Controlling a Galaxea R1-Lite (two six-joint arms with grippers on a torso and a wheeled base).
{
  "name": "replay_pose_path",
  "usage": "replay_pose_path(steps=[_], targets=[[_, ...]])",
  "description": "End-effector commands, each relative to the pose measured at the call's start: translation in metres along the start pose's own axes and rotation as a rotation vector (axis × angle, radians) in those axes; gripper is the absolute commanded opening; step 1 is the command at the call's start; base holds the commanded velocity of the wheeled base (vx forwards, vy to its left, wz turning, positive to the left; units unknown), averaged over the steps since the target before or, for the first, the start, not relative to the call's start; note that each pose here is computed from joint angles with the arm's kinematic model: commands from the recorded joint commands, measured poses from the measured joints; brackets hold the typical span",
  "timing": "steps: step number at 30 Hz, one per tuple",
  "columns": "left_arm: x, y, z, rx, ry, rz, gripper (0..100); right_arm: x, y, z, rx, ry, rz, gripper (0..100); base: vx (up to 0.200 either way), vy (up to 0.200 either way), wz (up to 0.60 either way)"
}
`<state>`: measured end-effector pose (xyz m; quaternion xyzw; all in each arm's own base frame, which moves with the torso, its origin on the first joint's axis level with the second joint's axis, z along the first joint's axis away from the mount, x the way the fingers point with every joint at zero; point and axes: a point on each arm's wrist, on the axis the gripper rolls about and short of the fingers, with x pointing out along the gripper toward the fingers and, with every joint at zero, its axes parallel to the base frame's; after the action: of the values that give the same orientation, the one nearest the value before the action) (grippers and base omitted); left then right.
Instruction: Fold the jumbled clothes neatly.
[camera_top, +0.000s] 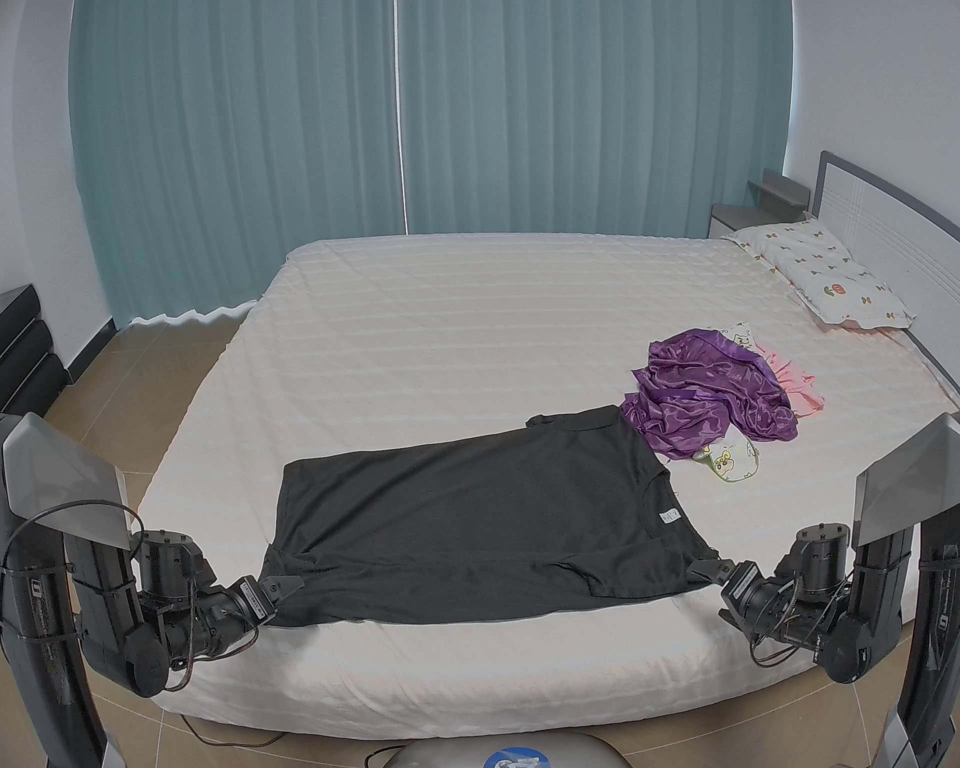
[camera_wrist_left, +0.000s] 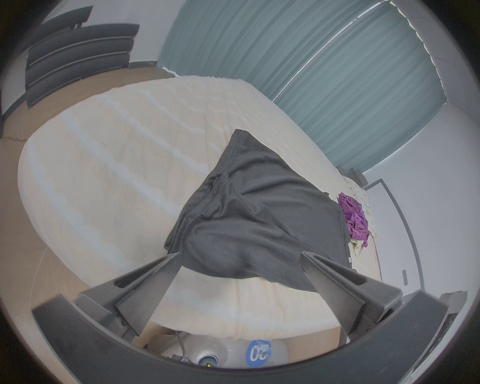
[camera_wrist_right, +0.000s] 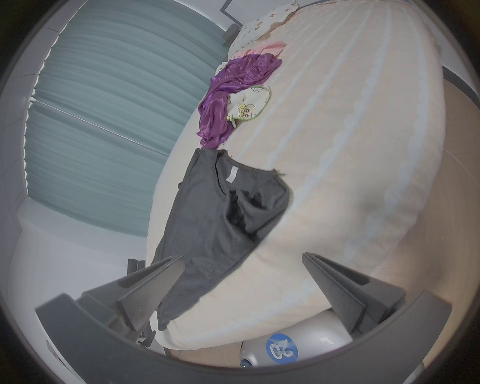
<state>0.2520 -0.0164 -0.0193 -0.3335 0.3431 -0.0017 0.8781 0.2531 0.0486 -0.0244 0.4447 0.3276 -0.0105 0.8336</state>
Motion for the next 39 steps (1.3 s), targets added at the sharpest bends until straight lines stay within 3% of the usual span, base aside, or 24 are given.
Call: replay_pose_path(steps=[1, 13, 21, 32, 33, 39], targets=[[-0.005, -0.002, -0.002, -0.028, 0.013, -0.009, 100, 0.005, 0.001, -0.015, -0.017, 0.035, -0.021, 100, 0.0, 0.0, 0.0], [-0.001, -0.002, 0.0, -0.055, 0.006, -0.016, 100, 0.03, 0.012, -0.017, -0.045, -0.018, 0.006, 100, 0.0, 0.0, 0.0], [-0.001, -0.001, 0.001, -0.057, 0.001, -0.011, 100, 0.052, 0.02, -0.021, -0.078, -0.024, -0.057, 100, 0.0, 0.0, 0.0], [0.001, 0.0, 0.002, -0.06, -0.005, -0.007, 100, 0.063, 0.029, -0.013, -0.073, -0.027, -0.067, 100, 0.0, 0.0, 0.0], [0.001, 0.0, 0.002, -0.059, -0.004, -0.006, 100, 0.064, 0.03, -0.012, -0.073, -0.029, -0.064, 0, 0.0, 0.0, 0.0], [0.001, 0.0, 0.002, -0.06, -0.005, -0.006, 100, 0.065, 0.03, -0.014, -0.079, -0.032, -0.072, 0, 0.0, 0.0, 0.0]])
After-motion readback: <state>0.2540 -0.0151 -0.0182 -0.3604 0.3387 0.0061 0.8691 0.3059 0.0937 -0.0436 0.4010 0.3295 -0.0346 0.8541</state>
